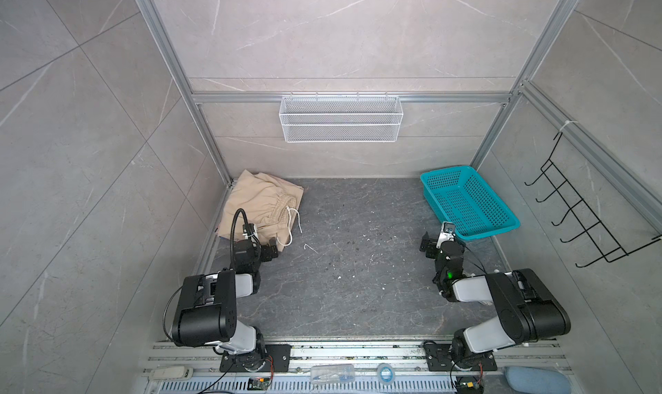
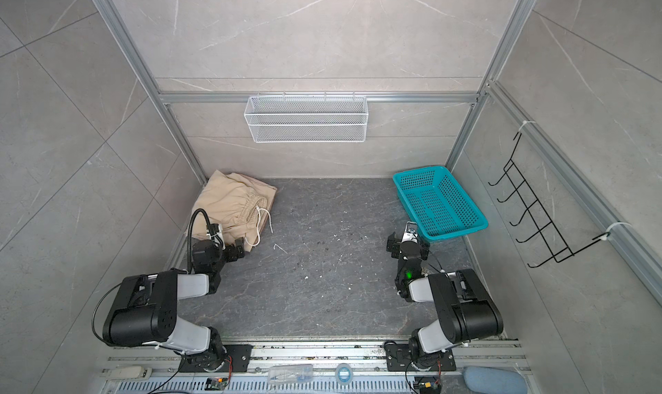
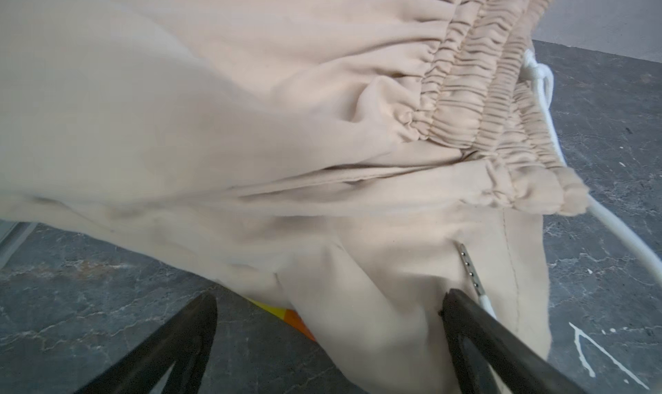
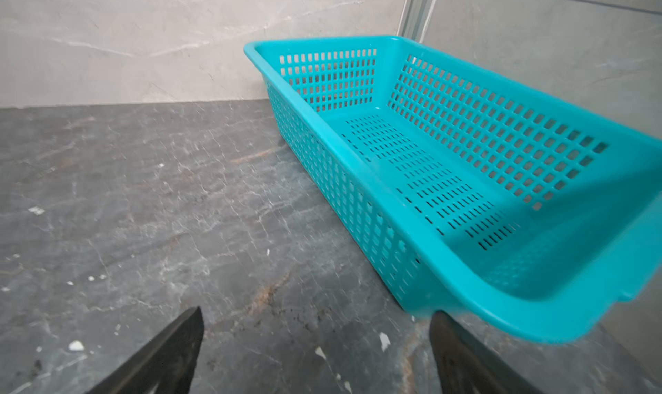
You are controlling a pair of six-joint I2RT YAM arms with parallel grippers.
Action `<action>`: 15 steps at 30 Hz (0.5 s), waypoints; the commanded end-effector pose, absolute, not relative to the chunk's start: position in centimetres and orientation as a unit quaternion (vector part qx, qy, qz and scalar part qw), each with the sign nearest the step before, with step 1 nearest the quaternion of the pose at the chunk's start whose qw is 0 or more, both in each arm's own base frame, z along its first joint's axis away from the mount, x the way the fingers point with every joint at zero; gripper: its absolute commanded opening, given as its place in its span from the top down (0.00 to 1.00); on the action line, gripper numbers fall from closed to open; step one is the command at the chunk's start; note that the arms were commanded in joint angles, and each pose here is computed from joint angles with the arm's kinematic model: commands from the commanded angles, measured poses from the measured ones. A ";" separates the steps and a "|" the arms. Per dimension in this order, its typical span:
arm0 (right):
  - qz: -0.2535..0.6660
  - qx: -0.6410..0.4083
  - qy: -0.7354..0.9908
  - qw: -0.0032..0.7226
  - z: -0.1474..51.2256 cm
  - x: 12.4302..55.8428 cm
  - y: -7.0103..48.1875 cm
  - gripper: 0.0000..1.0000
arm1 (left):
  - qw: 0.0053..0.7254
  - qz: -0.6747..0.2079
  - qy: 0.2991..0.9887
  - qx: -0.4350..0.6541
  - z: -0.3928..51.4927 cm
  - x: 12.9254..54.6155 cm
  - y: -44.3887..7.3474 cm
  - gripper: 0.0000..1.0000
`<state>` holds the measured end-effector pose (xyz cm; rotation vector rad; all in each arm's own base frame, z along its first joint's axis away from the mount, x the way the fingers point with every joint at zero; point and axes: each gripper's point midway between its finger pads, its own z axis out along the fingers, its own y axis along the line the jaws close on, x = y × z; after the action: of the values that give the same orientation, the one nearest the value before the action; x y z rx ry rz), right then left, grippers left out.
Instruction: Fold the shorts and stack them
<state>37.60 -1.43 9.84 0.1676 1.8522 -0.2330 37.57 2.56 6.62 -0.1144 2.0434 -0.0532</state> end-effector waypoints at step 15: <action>-0.073 0.071 0.801 0.590 9.8 38.3 -0.8 0.01 | 0.556 -0.001 0.830 -0.038 8.6 38.4 2.8 0.00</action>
<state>37.92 -0.93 9.82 0.1598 1.8590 -0.1867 37.88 2.71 7.22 -0.1141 2.0161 -0.0302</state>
